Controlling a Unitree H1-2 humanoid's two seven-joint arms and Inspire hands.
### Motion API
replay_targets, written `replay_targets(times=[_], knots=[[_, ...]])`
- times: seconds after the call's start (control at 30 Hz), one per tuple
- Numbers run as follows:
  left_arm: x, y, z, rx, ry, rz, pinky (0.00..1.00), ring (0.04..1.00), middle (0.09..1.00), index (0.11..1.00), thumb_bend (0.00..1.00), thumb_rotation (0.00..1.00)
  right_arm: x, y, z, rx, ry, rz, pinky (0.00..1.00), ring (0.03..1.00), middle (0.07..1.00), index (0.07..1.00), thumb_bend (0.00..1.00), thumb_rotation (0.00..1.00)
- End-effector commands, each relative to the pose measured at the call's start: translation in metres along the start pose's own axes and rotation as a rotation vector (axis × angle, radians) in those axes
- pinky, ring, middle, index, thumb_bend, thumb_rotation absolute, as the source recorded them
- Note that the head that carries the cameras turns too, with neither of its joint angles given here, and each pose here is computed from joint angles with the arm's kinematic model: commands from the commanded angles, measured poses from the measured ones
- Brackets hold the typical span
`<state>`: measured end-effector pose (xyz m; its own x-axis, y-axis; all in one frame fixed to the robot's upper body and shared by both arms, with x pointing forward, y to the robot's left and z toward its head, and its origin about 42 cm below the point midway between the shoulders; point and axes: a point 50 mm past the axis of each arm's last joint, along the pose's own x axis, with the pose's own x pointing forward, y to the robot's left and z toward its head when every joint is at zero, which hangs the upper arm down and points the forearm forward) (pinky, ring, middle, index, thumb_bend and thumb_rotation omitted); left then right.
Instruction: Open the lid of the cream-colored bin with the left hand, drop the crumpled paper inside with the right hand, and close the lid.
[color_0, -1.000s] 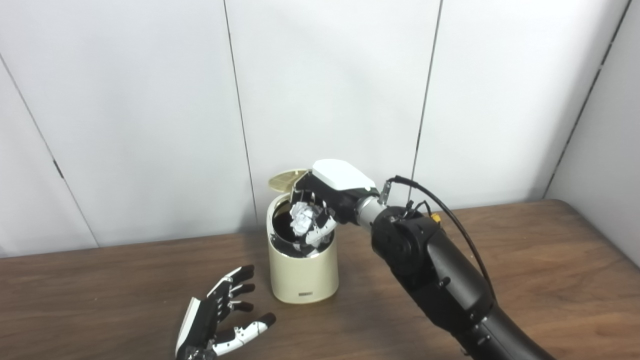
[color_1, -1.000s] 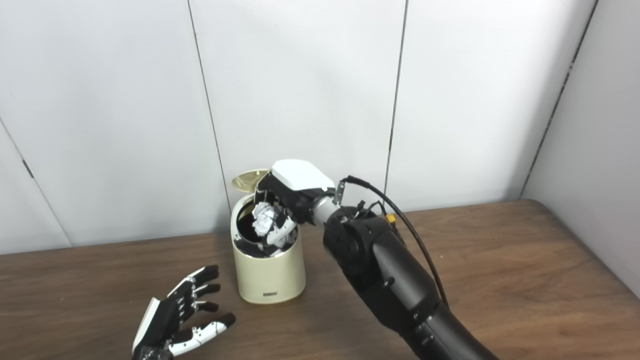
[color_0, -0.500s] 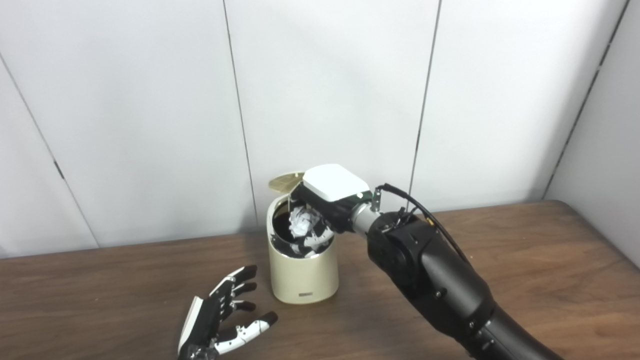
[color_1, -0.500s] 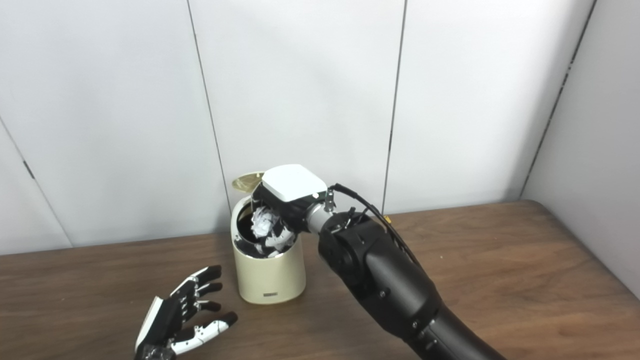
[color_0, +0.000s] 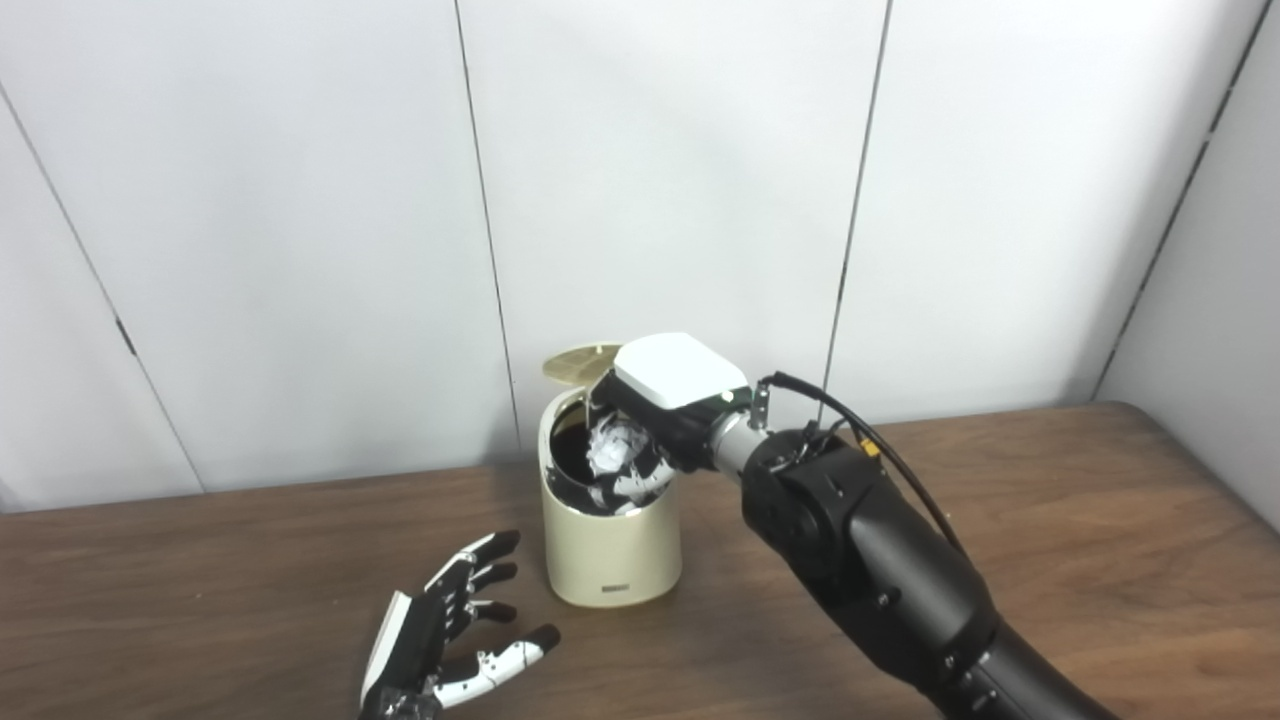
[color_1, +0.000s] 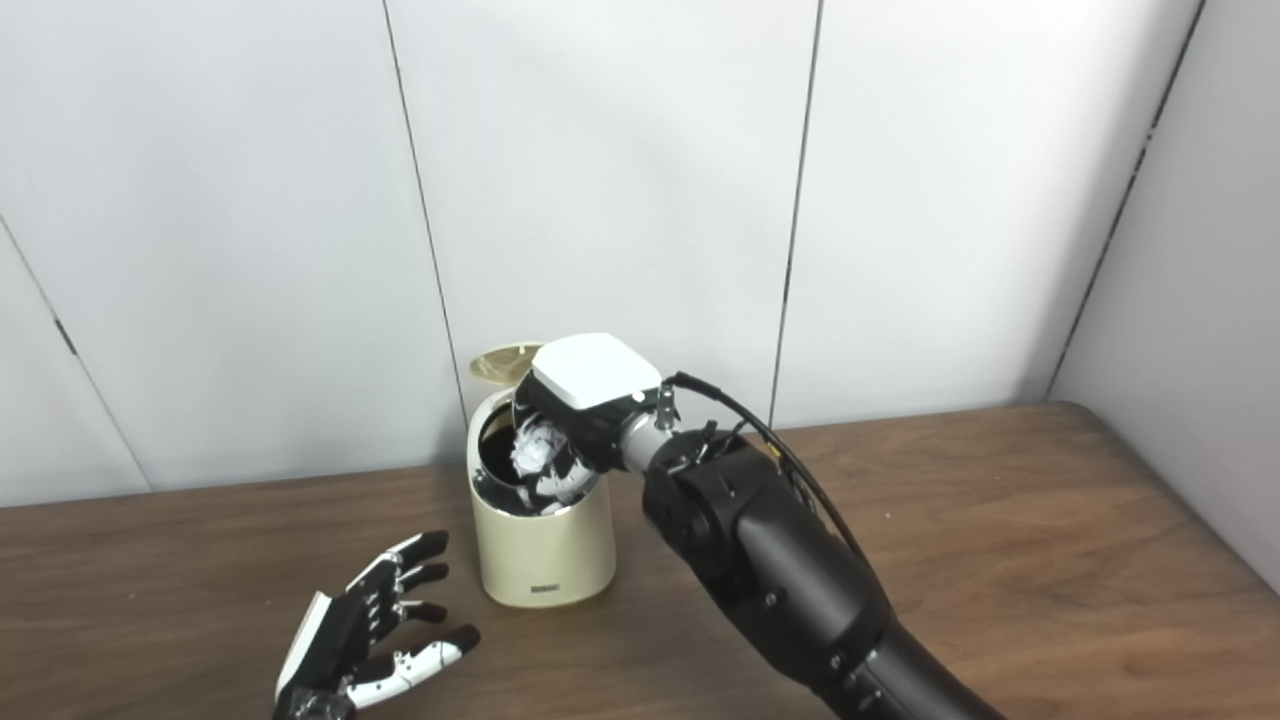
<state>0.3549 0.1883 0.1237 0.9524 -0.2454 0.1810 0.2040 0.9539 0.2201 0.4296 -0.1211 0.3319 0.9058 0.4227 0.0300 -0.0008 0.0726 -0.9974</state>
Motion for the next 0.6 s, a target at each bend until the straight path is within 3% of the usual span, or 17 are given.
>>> replay_targets(times=[0.0,0.07,0.1,0.13,0.2,0.27,0.57], knots=[[0.0101,0.003,0.0137,0.016,-0.071,0.005,0.65,0.821,0.873,0.865,0.73,0.13,-0.0004,-0.0073,-0.0016,-0.03,0.006,-0.008,0.35,0.512,0.642,0.497,0.52,0.14],[0.0103,0.0027,0.0137,0.014,-0.07,0.006,0.65,0.819,0.871,0.864,0.73,0.14,-0.0004,-0.007,-0.0018,-0.036,0.006,-0.007,0.36,0.533,0.656,0.498,0.52,0.14],[0.0105,0.0026,0.0136,0.014,-0.07,0.007,0.64,0.817,0.868,0.863,0.74,0.14,-0.0005,-0.007,-0.0017,-0.039,0.008,-0.004,0.38,0.547,0.667,0.589,0.68,0.12],[0.0107,0.0026,0.0135,0.013,-0.07,0.007,0.64,0.814,0.865,0.863,0.74,0.14,-0.0007,-0.0071,-0.0015,-0.04,0.01,0.001,0.4,0.587,0.698,0.655,0.77,0.11],[0.011,0.0026,0.0132,0.012,-0.072,0.004,0.64,0.812,0.866,0.862,0.74,0.14,-0.0013,-0.0073,-0.0013,-0.04,0.012,0.006,0.45,0.676,0.772,0.714,0.82,0.11],[0.0111,0.0028,0.0128,0.013,-0.072,0.002,0.64,0.815,0.869,0.861,0.74,0.14,-0.0017,-0.0072,-0.0016,-0.04,0.012,0.008,0.48,0.719,0.809,0.735,0.83,0.11],[0.0107,0.0032,0.0139,0.022,-0.074,-0.003,0.62,0.804,0.87,0.848,0.73,0.14,-0.002,-0.0066,-0.0031,-0.039,0.01,0.0,0.49,0.732,0.828,0.778,0.85,0.1]])
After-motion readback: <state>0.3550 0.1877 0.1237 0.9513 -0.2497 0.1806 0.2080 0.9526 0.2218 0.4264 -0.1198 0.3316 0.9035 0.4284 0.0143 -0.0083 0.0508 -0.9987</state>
